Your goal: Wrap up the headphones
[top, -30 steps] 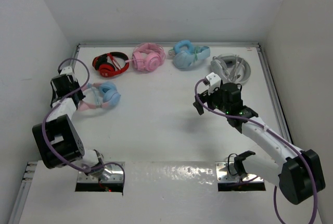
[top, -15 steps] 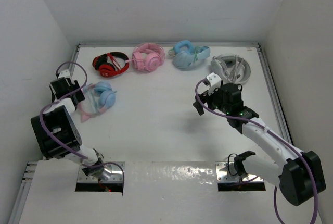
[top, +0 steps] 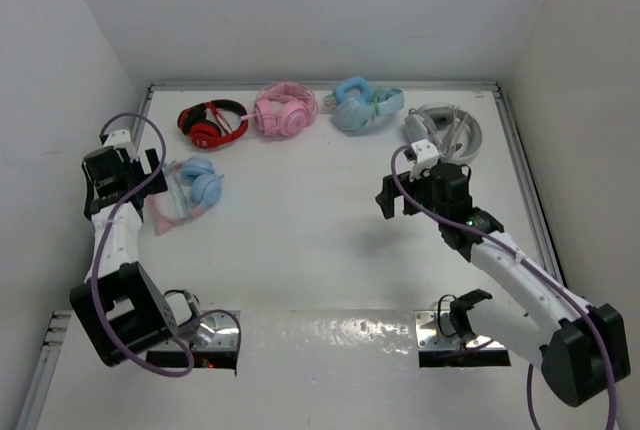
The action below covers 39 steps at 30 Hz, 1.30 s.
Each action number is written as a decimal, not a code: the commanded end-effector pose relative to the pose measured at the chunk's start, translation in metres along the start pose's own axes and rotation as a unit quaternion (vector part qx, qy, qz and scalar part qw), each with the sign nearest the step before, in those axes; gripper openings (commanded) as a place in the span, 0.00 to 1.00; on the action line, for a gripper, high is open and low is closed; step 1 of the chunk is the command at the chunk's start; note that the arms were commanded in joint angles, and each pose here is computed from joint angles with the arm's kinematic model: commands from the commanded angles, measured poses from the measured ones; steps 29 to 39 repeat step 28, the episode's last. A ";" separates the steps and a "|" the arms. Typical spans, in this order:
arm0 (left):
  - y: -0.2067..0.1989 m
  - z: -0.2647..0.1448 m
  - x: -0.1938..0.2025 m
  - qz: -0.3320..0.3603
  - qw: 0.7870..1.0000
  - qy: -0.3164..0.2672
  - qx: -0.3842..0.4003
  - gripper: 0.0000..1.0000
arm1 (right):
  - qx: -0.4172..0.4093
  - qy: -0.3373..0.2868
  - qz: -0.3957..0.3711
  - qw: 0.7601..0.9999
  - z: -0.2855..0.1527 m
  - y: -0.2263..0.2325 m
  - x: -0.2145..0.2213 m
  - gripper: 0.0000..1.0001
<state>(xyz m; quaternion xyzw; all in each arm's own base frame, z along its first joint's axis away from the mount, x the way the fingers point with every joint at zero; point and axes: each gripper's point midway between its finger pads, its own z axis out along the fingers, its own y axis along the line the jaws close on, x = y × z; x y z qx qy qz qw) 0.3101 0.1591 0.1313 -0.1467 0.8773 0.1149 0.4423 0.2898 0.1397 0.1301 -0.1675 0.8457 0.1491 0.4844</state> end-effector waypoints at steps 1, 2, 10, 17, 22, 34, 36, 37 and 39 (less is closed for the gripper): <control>0.015 -0.019 0.019 0.048 0.998 0.040 -0.033 1.00 | 0.061 -0.014 0.077 0.995 -0.011 -0.015 0.007 0.99; 0.016 -0.017 0.052 0.048 0.995 0.077 -0.039 1.00 | 0.072 -0.013 0.098 0.992 -0.016 -0.016 0.012 0.99; 0.033 -0.033 0.060 0.088 0.992 0.035 -0.087 1.00 | 0.161 0.007 0.141 0.977 -0.041 -0.043 0.070 0.99; 0.036 -0.022 0.068 0.052 0.992 0.049 -0.105 1.00 | 0.184 0.000 0.144 0.972 -0.052 -0.051 0.079 0.99; 0.043 -0.024 0.071 0.049 0.990 0.050 -0.125 1.00 | 0.197 0.001 0.142 0.970 -0.053 -0.056 0.080 0.99; 0.043 -0.027 0.069 0.049 0.990 0.038 -0.128 1.00 | 0.204 0.000 0.143 0.969 -0.052 -0.058 0.086 0.99; 0.043 -0.027 0.069 0.049 0.990 0.038 -0.128 1.00 | 0.204 0.000 0.143 0.969 -0.052 -0.058 0.086 0.99; 0.043 -0.027 0.069 0.049 0.990 0.038 -0.128 1.00 | 0.204 0.000 0.143 0.969 -0.052 -0.058 0.086 0.99; 0.043 -0.027 0.069 0.049 0.990 0.038 -0.128 1.00 | 0.204 0.000 0.143 0.969 -0.052 -0.058 0.086 0.99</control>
